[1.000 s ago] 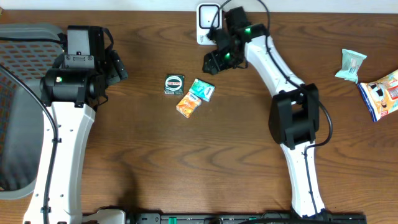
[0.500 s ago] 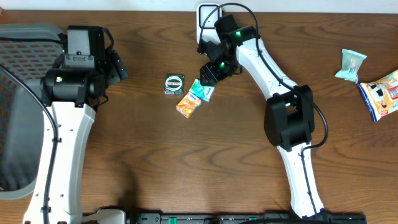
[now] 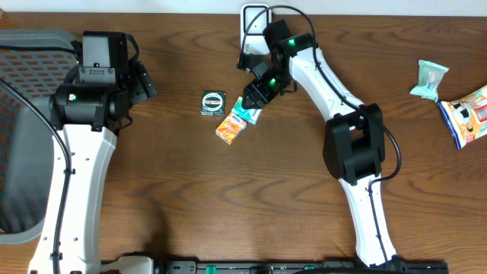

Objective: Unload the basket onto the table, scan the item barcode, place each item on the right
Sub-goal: 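Move the right gripper to the green Kleenex pack and grasp it, then lift the green Kleenex pack and carry it right toward the scanner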

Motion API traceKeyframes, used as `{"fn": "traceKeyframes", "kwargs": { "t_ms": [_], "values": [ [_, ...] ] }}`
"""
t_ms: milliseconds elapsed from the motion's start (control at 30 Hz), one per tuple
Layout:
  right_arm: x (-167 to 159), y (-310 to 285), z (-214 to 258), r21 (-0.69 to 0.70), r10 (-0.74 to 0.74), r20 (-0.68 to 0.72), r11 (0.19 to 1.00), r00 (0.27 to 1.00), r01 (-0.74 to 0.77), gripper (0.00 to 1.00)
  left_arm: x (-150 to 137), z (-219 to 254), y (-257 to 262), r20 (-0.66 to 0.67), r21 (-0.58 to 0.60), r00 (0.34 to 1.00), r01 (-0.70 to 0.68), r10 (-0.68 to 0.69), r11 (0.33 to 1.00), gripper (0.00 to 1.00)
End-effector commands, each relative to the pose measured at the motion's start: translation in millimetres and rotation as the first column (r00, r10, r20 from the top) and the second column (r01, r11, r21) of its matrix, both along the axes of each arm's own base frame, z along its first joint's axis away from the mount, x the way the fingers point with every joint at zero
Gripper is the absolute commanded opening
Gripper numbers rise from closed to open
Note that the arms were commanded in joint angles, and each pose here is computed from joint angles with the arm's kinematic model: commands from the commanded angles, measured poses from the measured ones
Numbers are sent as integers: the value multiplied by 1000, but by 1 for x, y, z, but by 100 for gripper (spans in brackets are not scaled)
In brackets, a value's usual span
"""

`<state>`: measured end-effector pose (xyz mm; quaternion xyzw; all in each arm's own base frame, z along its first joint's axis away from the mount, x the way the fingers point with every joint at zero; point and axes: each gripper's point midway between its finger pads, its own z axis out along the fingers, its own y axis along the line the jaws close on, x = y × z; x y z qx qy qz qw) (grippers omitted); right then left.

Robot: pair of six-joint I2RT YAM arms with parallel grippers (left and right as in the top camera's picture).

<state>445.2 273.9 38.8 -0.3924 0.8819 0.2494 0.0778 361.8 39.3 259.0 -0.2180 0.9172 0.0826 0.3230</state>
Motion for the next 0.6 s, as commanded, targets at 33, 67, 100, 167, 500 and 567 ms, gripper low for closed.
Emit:
{"fn": "traceKeyframes", "kwargs": {
  "t_ms": [33, 67, 100, 167, 500, 567],
  "values": [
    [-10, 3, -21, 13, 27, -24, 1000, 999, -27, 55, 0, 0, 3, -7, 18, 1000, -1, 1, 1000, 98],
    [-10, 3, -25, 13, 23, -25, 1000, 999, -23, 53, 0, 0, 3, -8, 18, 1000, -1, 1, 1000, 98],
    [-11, 2, -27, 13, 17, -28, 1000, 999, -17, 50, 0, 0, 3, -8, 18, 1000, -1, 1, 1000, 98],
    [-11, 2, -31, 12, 8, -35, 1000, 999, -8, 42, 0, 0, 3, -7, 18, 1000, -1, 1, 1000, 98],
    [-6, 1, -28, 12, -81, -69, 997, 994, 82, 1, 0, 0, 3, -8, 18, 1000, -1, 1, 1000, 98],
    [-5, 0, -24, 14, -98, -69, 995, 993, 99, 1, 0, 0, 3, -8, 18, 1000, -1, 1, 1000, 98]
  ]
}}
